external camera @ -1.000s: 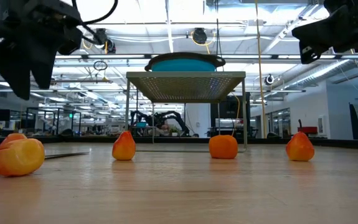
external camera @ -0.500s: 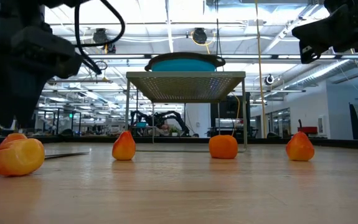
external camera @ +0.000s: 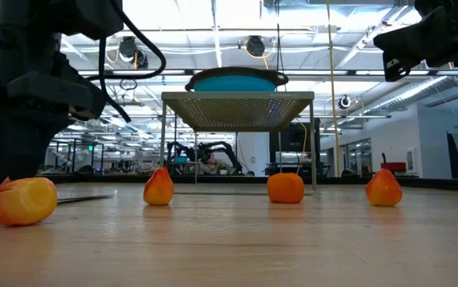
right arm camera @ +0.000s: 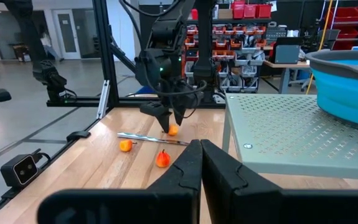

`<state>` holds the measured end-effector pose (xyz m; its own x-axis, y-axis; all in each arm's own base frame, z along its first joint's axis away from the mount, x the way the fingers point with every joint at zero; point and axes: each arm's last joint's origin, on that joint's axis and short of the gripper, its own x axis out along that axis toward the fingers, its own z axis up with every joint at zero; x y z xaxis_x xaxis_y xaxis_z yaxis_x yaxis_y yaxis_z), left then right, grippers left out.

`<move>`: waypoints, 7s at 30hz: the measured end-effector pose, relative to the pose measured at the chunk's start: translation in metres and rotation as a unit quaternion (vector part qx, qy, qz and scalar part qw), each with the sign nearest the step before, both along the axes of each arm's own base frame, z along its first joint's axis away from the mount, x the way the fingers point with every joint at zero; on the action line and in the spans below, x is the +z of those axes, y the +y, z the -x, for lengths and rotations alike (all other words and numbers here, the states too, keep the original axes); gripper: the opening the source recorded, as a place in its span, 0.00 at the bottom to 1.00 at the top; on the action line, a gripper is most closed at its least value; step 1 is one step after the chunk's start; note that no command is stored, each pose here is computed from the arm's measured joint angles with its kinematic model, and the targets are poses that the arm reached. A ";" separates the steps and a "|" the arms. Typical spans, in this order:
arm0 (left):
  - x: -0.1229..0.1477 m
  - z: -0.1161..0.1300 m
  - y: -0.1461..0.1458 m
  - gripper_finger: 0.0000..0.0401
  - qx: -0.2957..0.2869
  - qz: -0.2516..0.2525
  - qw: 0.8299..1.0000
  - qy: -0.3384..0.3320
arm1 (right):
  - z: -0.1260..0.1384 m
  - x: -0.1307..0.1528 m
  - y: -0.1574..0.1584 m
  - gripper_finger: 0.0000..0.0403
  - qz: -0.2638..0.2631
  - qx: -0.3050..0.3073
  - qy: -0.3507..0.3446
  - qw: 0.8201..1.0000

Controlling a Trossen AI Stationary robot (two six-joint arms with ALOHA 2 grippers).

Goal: Pick & Place Fruit
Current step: Put the left Pear into the blue strainer bowl on the shelf

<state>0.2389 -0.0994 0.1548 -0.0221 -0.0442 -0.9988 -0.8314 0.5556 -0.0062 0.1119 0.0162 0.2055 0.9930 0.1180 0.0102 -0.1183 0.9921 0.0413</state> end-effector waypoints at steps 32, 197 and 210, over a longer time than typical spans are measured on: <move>-0.015 -0.008 -0.003 0.64 -0.055 -0.003 0.998 0.002 | 0.000 0.000 0.000 0.00 0.000 0.000 0.000 1.000; 0.207 -0.038 0.097 0.26 -0.089 -0.488 0.560 -0.664 | 0.000 0.000 0.000 0.00 0.000 0.002 0.000 1.000; 0.231 -0.050 0.130 0.26 -0.094 -0.476 0.666 -0.566 | 0.000 0.000 0.000 0.00 0.000 0.002 0.000 1.000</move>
